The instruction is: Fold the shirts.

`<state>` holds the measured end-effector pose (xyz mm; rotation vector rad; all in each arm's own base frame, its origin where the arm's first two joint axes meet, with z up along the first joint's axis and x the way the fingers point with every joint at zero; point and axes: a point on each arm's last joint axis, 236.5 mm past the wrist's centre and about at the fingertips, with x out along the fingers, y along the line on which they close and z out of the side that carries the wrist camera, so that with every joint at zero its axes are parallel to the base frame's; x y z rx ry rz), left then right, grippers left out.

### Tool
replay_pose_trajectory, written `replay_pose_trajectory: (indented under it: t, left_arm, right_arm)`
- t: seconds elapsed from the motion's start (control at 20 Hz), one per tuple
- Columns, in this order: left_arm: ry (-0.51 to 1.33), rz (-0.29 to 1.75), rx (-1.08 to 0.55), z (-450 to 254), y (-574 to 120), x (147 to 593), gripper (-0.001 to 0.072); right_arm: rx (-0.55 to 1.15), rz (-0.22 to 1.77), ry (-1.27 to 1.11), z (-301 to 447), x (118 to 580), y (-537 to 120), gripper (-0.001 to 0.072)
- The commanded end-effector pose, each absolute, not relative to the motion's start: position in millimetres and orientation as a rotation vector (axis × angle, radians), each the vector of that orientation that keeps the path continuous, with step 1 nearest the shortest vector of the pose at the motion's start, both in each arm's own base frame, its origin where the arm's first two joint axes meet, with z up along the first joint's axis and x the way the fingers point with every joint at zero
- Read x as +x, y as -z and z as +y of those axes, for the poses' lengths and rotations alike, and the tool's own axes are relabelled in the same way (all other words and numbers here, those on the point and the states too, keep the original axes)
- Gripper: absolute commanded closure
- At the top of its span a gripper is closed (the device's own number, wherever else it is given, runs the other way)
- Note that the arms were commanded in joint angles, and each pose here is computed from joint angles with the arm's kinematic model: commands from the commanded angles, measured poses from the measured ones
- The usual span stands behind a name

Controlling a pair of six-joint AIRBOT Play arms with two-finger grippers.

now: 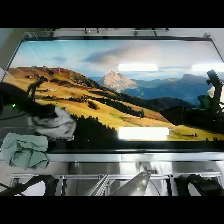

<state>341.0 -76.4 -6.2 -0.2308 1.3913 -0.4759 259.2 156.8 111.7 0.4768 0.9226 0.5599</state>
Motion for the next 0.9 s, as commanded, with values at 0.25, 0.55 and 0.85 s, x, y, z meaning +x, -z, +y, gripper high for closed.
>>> replay_pose_trajectory:
  t: [0.25, 0.55, 0.85]
  left_arm:
    - [1.235, 0.964, 0.143, -363, -156, 324, 0.0681]
    - [1.209, 1.16, 0.276, -386, -70, 321, 0.0412]
    - [1.084, 1.506, 0.155, -315, -48, 309, -0.0013]
  right_arm:
    - [0.477, 0.925, -0.561, 157, 259, -112, 0.0698]
    - [0.477, 0.925, -0.561, 157, 259, -111, 0.0697]
    - [0.485, 0.879, -0.537, 153, 270, -116, 0.0697]
